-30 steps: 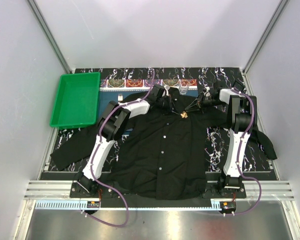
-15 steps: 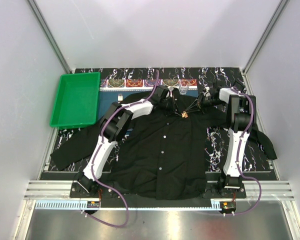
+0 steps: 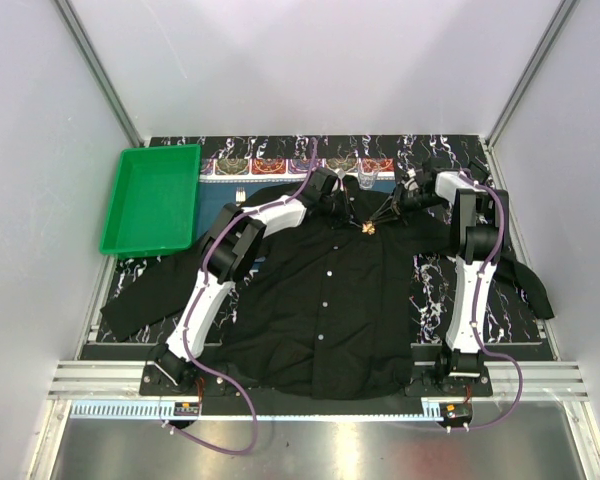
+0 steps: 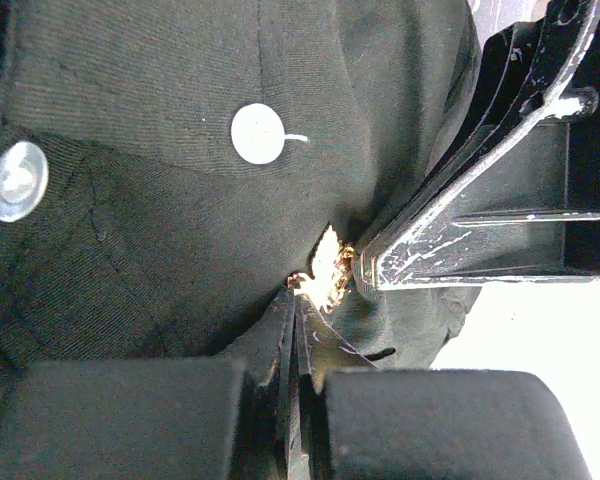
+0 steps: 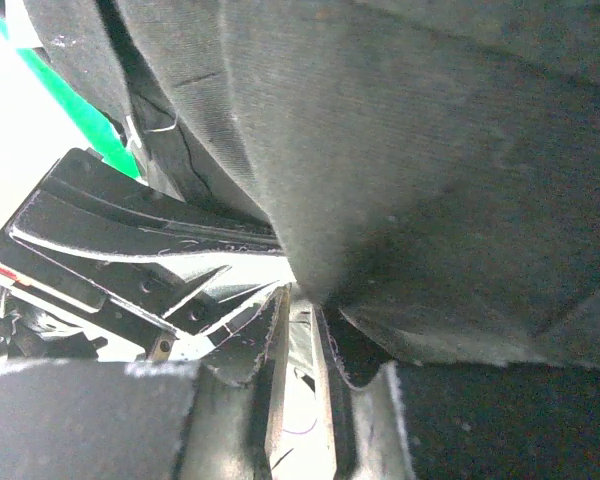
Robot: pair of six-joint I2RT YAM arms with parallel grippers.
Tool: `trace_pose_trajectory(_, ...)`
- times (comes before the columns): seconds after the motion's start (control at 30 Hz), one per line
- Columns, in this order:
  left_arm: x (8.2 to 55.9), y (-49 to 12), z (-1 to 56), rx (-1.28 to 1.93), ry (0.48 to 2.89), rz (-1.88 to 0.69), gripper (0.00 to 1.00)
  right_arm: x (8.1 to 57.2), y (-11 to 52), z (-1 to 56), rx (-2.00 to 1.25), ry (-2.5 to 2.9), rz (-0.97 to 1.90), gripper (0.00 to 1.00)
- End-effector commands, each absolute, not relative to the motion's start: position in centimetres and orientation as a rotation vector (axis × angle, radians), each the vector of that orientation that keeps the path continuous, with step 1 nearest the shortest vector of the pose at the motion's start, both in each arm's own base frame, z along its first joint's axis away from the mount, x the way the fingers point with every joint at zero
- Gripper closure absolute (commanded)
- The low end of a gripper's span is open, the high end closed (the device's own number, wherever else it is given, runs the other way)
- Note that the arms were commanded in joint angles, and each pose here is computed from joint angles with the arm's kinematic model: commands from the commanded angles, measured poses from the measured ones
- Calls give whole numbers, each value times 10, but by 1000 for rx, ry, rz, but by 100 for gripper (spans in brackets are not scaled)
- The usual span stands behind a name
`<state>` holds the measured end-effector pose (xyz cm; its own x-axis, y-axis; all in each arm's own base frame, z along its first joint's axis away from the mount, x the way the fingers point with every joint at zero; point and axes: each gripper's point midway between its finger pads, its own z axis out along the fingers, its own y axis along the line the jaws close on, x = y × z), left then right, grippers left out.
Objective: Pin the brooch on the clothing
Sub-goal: Pin the brooch to the clothes.
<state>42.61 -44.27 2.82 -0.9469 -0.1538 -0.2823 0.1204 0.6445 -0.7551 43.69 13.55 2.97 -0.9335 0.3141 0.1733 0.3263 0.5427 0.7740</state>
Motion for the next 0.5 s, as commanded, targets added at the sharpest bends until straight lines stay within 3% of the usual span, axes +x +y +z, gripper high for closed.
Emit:
trace_pose_trajectory(0.0,432,-439,26,-37,2539,-1171,98,439,143,31,-513,-2772,-1358,80)
trace_pose_trajectory(0.47,432,-440,27,-38,2538,-1174,98,439,140,20,-543,-2783,-1290,79)
